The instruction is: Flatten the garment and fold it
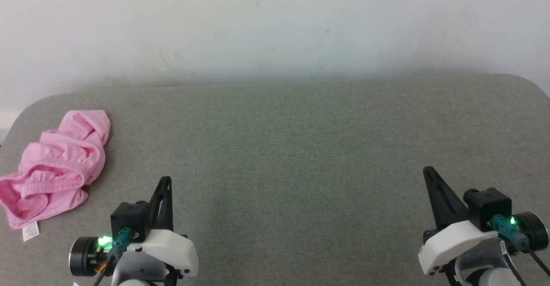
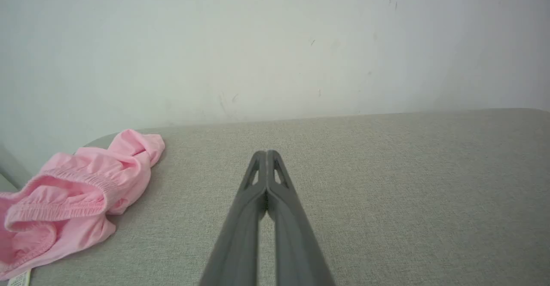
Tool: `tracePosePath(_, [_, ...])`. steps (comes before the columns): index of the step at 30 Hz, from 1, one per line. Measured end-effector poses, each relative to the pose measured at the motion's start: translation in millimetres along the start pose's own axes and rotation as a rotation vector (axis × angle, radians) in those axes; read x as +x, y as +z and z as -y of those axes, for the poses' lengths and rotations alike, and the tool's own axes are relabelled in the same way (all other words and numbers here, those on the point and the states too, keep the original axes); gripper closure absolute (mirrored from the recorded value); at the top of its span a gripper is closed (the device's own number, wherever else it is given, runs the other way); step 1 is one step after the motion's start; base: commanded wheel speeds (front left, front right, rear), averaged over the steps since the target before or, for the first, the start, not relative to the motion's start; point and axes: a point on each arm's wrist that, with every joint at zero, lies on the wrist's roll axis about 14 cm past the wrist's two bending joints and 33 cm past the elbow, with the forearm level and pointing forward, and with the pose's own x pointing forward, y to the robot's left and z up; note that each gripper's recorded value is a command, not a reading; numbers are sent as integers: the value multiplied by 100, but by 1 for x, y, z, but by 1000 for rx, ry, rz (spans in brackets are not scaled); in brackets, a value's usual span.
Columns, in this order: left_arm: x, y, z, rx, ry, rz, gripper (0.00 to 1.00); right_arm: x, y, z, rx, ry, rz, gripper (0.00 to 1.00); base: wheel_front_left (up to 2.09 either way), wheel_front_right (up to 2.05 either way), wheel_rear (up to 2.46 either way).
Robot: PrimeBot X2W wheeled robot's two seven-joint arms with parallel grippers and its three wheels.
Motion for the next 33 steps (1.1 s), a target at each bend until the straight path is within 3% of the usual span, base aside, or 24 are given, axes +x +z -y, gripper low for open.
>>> tracePosePath(33, [0,0,0,0,0,0,100,0,0,0,0,0,0,100,0,0,0])
